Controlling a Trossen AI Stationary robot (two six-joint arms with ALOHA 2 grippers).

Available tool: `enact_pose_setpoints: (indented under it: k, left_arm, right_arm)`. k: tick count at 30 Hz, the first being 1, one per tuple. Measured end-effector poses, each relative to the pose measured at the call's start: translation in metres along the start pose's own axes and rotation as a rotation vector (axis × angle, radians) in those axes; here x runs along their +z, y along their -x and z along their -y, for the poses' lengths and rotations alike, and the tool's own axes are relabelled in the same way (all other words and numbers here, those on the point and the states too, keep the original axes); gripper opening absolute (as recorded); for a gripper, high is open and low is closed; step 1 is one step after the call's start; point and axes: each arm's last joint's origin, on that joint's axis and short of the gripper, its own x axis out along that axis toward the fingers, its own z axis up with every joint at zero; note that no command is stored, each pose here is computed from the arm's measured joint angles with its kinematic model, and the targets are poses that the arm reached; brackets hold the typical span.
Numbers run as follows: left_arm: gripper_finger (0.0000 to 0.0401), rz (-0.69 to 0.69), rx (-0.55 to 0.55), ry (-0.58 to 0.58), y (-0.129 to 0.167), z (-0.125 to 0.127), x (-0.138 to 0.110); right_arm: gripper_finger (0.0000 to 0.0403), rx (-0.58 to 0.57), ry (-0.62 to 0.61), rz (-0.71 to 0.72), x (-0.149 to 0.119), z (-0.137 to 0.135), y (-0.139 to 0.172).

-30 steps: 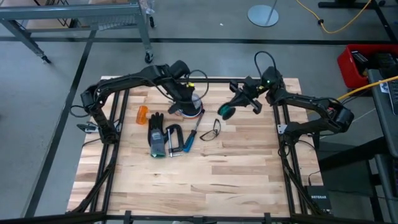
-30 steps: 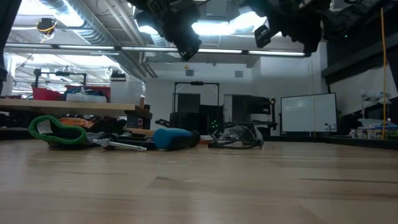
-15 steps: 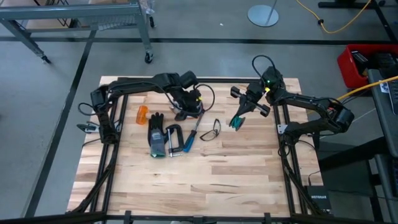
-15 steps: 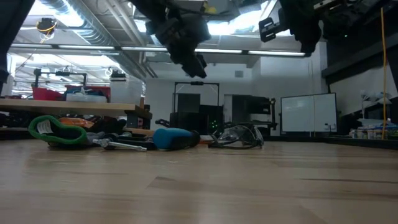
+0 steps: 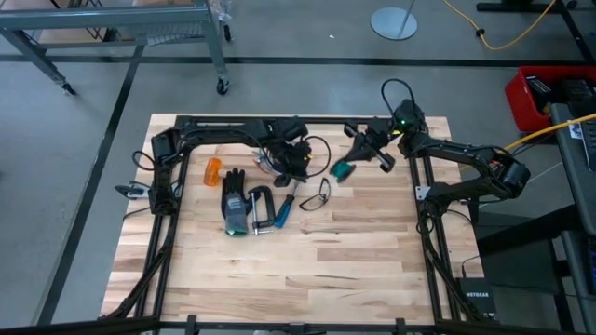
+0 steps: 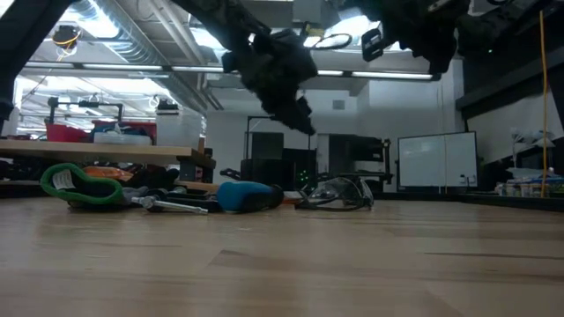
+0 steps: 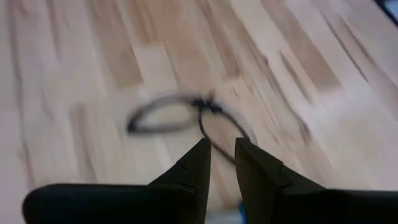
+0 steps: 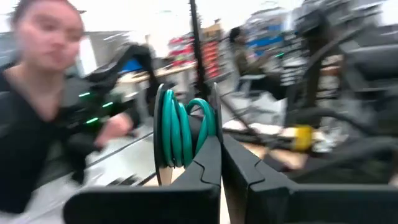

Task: Coil cords
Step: Uncoil the wire from the cable spool

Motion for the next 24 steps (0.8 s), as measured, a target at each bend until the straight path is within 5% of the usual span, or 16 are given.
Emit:
enact_pose_setpoints:
  k: [14, 24]
  left_arm:
    - [0.0002, 0.101, 0.056, 0.06, 0.015, 0.0, 0.016]
    - [0.0, 0.243, 0.344, 0.279, 0.064, -0.022, 0.011]
  right_arm:
    - [0.0001, -0.233, -0.001, 0.03, 0.004, 0.014, 0.044]
    - [0.0001, -0.306, -0.032, 0.024, 0.006, 0.017, 0.077]
